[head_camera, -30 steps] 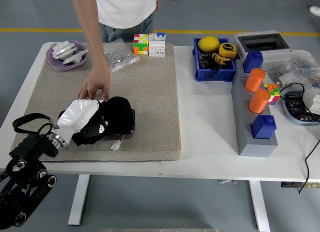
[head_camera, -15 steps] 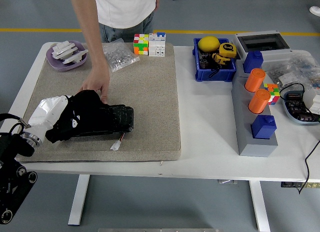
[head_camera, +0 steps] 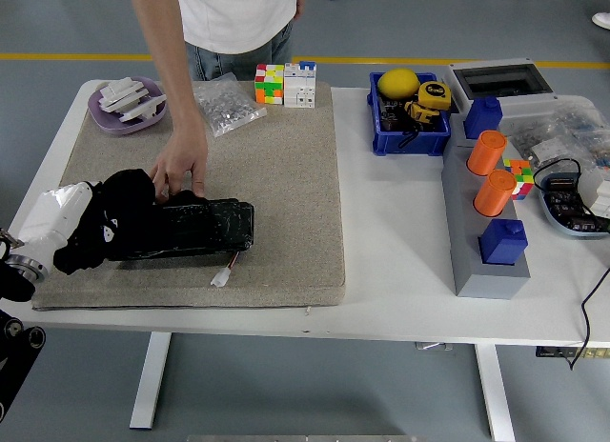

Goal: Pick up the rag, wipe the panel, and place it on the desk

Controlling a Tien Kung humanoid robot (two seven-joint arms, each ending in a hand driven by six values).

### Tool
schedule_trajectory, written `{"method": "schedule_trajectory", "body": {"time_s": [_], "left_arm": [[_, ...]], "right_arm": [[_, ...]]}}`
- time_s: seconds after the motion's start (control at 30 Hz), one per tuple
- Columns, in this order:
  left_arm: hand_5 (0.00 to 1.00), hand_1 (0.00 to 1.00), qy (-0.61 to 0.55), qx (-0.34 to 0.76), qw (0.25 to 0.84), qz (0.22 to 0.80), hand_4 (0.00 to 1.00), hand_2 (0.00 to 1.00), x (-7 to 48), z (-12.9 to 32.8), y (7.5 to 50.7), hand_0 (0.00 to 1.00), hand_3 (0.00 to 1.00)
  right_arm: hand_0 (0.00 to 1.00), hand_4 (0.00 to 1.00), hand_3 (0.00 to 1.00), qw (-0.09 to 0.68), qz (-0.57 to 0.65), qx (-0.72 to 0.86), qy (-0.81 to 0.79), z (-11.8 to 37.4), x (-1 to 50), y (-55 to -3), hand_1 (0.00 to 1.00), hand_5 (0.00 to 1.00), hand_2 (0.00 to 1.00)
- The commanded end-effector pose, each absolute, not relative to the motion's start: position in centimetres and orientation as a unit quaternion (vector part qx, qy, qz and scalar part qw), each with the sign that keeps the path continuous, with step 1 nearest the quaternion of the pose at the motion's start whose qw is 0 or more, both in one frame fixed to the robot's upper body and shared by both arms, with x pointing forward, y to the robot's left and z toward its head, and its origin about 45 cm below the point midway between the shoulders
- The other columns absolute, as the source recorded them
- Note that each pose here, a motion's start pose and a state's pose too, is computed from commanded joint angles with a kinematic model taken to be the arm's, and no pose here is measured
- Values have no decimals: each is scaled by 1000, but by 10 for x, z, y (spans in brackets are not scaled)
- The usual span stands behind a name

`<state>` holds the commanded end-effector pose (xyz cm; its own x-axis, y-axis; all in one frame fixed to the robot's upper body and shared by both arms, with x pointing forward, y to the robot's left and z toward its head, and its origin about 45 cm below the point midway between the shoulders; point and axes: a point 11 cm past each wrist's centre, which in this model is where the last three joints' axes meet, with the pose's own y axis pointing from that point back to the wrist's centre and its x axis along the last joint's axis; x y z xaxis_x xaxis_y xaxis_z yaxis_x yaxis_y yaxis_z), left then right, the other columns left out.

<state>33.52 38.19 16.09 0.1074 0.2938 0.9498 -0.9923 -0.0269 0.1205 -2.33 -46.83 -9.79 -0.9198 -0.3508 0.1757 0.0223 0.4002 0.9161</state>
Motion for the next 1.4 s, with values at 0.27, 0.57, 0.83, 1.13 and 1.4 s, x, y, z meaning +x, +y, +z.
{"method": "schedule_trajectory", "body": {"time_s": [0.27,0.57,0.83,1.13,1.4], "left_arm": [[2,236,-367,477,560,569,2,492,330,160,413,290,396],[2,254,-358,462,551,595,2,494,336,156,436,289,399],[2,649,-334,472,560,593,495,650,340,144,442,554,559],[130,817,-328,471,569,589,883,801,340,142,438,805,786],[188,860,-326,476,568,586,950,834,339,142,439,872,823]], "right_arm": [[542,998,584,173,-539,97,-818,-98,-25,-468,594,483,651],[542,998,584,173,-540,98,-818,-99,-24,-466,595,483,651],[542,998,586,171,-539,99,-819,-99,-22,-467,594,483,650],[541,998,585,170,-540,99,-818,-99,-23,-465,592,483,650],[542,998,586,169,-538,98,-820,-99,-22,-467,592,483,650]]}}
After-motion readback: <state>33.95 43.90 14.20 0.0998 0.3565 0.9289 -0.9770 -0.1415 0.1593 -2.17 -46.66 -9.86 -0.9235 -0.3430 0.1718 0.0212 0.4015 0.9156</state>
